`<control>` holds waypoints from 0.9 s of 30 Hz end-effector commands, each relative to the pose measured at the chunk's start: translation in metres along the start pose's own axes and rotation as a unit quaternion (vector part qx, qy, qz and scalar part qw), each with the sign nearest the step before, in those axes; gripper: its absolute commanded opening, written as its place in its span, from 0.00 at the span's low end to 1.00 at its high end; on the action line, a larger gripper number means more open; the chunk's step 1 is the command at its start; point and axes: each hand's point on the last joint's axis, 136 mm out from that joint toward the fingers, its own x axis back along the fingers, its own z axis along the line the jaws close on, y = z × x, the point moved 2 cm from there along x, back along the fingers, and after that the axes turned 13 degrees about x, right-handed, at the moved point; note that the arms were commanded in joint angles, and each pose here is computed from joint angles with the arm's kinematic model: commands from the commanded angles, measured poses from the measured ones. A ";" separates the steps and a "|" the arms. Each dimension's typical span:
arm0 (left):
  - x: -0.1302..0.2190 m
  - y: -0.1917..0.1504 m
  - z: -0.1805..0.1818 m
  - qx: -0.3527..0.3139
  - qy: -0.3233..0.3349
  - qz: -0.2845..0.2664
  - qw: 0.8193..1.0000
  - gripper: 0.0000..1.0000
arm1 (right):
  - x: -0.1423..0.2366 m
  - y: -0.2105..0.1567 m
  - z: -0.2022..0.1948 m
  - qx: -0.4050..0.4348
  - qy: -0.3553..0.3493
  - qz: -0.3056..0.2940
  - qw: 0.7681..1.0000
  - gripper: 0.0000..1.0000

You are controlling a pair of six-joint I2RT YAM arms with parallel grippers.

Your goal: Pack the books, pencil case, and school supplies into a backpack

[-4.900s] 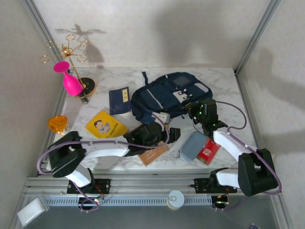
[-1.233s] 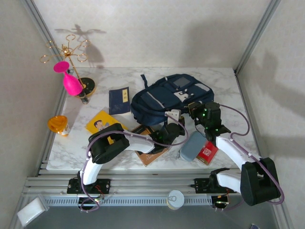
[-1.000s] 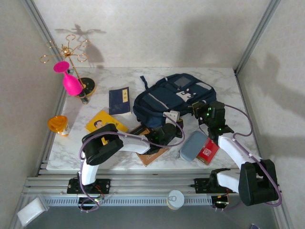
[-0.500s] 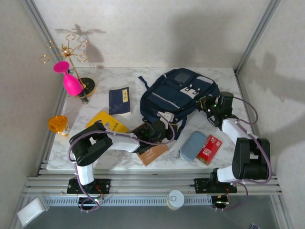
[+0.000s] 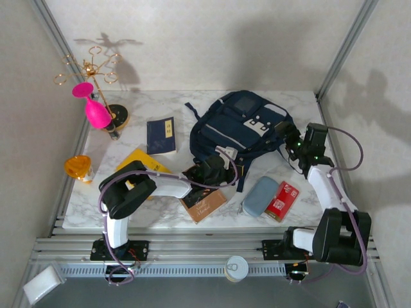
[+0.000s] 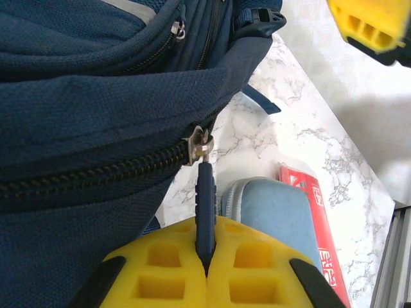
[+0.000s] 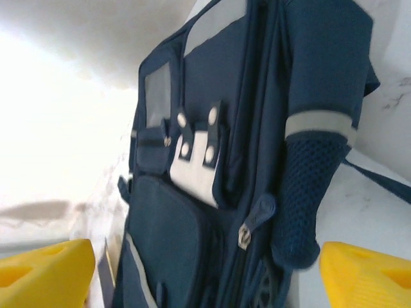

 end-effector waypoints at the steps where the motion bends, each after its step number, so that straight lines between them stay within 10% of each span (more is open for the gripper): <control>1: -0.002 0.017 -0.024 -0.002 -0.036 -0.017 0.999 0.00 | 0.006 -0.059 -0.003 0.001 0.007 0.095 0.995 0.94; 16: -0.001 0.010 -0.033 -0.025 -0.027 -0.005 0.999 0.00 | -0.043 -0.103 0.038 -0.102 0.058 0.085 0.989 0.84; 27: 0.016 0.012 -0.034 -0.021 -0.010 0.012 1.000 0.00 | -0.069 -0.080 0.047 0.028 0.025 0.062 0.997 0.10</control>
